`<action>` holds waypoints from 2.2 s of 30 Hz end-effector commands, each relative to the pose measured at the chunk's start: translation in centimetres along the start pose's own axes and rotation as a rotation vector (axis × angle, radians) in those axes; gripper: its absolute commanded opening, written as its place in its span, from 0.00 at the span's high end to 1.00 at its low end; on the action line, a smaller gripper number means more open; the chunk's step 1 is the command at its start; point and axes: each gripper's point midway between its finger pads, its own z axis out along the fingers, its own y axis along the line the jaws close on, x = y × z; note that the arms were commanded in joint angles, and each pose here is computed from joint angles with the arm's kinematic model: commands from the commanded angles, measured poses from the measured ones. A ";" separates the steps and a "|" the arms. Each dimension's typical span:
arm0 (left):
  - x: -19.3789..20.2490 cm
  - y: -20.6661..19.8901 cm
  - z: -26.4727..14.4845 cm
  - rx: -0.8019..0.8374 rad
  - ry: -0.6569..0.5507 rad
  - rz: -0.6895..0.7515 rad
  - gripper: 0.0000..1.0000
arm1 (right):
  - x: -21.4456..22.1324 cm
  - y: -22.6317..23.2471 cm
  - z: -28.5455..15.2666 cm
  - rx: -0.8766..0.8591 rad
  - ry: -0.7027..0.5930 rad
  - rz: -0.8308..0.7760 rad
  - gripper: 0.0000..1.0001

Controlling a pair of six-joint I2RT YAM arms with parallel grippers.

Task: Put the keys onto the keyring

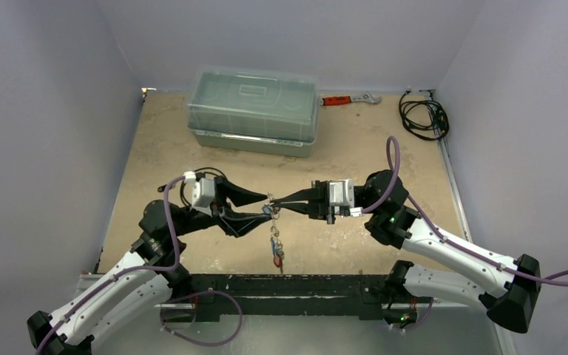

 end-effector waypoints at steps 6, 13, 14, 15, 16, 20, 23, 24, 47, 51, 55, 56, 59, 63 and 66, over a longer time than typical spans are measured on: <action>-1.0 -1.4 0.6 0.084 -0.038 -0.026 0.49 | -3.3 -0.6 0.3 0.001 -0.097 -0.063 1.00; -1.4 -2.0 0.7 0.128 -0.093 -0.038 0.71 | -3.3 -0.4 0.3 -0.009 -0.106 -0.056 1.00; -1.4 -2.0 0.7 0.130 -0.096 -0.037 0.73 | -3.3 -0.3 0.3 -0.009 -0.106 -0.054 1.00; -1.4 -2.0 0.7 0.130 -0.098 -0.036 0.76 | -3.3 -0.3 0.3 -0.009 -0.108 -0.054 1.00; -1.3 -2.0 0.7 0.130 -0.097 -0.038 0.82 | -3.3 -0.3 0.3 -0.008 -0.108 -0.053 1.00; -1.5 -2.1 0.6 0.135 -0.106 -0.031 1.00 | -3.2 -0.2 0.3 -0.012 -0.112 -0.049 1.00; -1.6 -2.2 0.4 0.137 -0.107 -0.024 1.00 | -3.0 -0.1 0.2 -0.010 -0.109 -0.045 1.00; -1.7 -2.3 0.4 0.139 -0.106 -0.018 1.00 | -3.1 -0.2 0.2 -0.005 -0.109 -0.045 1.00; 0.0 1.1 -0.7 -0.155 0.223 -0.115 1.00 | 2.4 -3.1 -0.9 0.202 0.052 -0.025 1.00; -0.5 1.6 -0.9 -0.198 0.262 -0.122 1.00 | 3.3 -3.1 -1.1 0.217 0.071 -0.018 1.00; -1.2 2.1 -1.0 -0.241 0.286 -0.113 1.00 | 4.1 -3.2 -1.1 0.226 0.089 -0.011 1.00; -1.2 2.3 -0.9 -0.249 0.292 -0.113 1.00 | 4.2 -3.2 -1.1 0.226 0.090 -0.009 1.00; -1.6 2.4 -0.9 -0.262 0.299 -0.106 1.00 | 4.6 -3.1 -1.1 0.223 0.094 -0.005 1.00; -2.2 2.4 -0.7 -0.267 0.315 -0.112 1.00 | 4.7 -3.2 -1.2 0.234 0.101 -0.009 1.00; -2.1 2.6 -0.7 -0.276 0.342 -0.123 1.00 | 4.6 -3.4 -1.4 0.248 0.101 -0.016 1.00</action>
